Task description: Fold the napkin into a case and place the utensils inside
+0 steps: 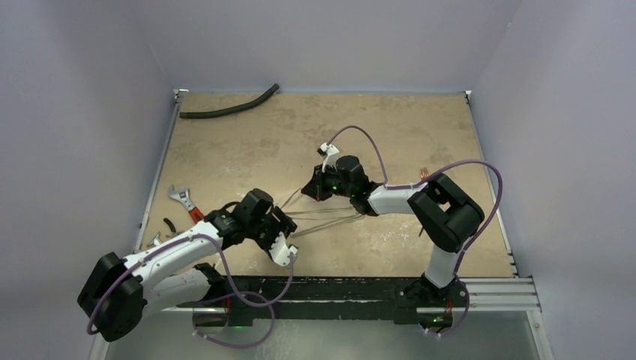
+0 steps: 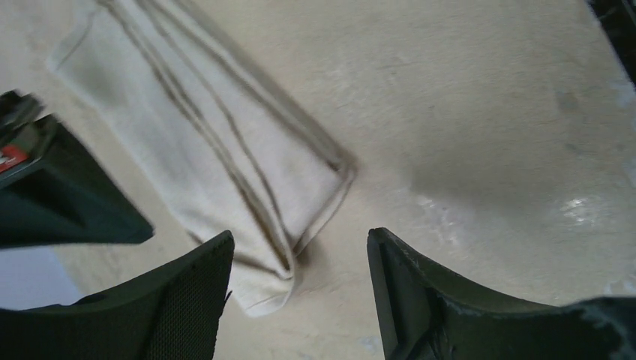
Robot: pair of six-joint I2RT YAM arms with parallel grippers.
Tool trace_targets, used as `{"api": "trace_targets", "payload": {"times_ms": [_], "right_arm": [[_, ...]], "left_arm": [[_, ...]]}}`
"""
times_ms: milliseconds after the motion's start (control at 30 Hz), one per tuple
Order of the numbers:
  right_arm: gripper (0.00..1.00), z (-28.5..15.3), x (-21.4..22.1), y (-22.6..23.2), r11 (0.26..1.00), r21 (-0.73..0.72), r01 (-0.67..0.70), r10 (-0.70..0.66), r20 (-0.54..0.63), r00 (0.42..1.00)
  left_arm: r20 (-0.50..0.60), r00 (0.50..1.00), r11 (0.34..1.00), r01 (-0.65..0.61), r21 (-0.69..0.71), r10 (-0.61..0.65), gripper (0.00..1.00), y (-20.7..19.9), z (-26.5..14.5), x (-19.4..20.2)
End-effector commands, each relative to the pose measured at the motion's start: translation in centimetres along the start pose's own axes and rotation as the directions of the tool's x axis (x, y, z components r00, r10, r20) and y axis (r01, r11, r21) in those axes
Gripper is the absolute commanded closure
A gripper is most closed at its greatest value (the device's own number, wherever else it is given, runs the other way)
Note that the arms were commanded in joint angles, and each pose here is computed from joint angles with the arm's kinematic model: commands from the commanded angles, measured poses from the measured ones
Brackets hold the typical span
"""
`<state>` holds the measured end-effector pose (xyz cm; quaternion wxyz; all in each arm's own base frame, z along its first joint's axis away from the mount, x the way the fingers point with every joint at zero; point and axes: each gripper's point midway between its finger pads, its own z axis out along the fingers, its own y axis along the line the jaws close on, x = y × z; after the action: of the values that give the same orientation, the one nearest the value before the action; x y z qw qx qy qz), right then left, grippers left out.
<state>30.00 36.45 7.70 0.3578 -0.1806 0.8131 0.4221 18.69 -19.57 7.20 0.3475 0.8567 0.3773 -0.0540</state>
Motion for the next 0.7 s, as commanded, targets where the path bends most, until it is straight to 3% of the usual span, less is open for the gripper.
{"api": "trace_targets", "payload": {"times_ms": [0, 300, 533, 667], "right_arm": [[1.00, -0.1, -0.8, 0.8, 0.996, -0.048, 0.076, -0.074, 0.032, 0.997], [1.00, -0.2, -0.1, 0.2, 0.990, -0.042, 0.136, -0.135, 0.025, 0.991], [1.00, -0.2, 3.0, -1.4, 0.995, -0.029, 0.092, -0.093, -0.012, 0.996], [1.00, -0.1, 4.7, -2.4, 0.998, -0.006, 0.062, -0.063, -0.028, 0.998]], "left_arm": [[0.094, 0.992, 0.996, -0.085, 0.039, 0.081, 0.37, -1.3, 2.2, -1.0], [0.114, 0.984, 0.985, -0.149, 0.082, 0.139, 0.41, -1.8, 5.0, -0.3], [0.128, 0.970, 0.967, -0.223, 0.121, 0.208, 0.45, -3.1, 5.9, -0.1], [0.124, 0.962, 0.955, -0.260, 0.145, 0.243, 0.53, -4.0, 6.0, 0.4]]}}
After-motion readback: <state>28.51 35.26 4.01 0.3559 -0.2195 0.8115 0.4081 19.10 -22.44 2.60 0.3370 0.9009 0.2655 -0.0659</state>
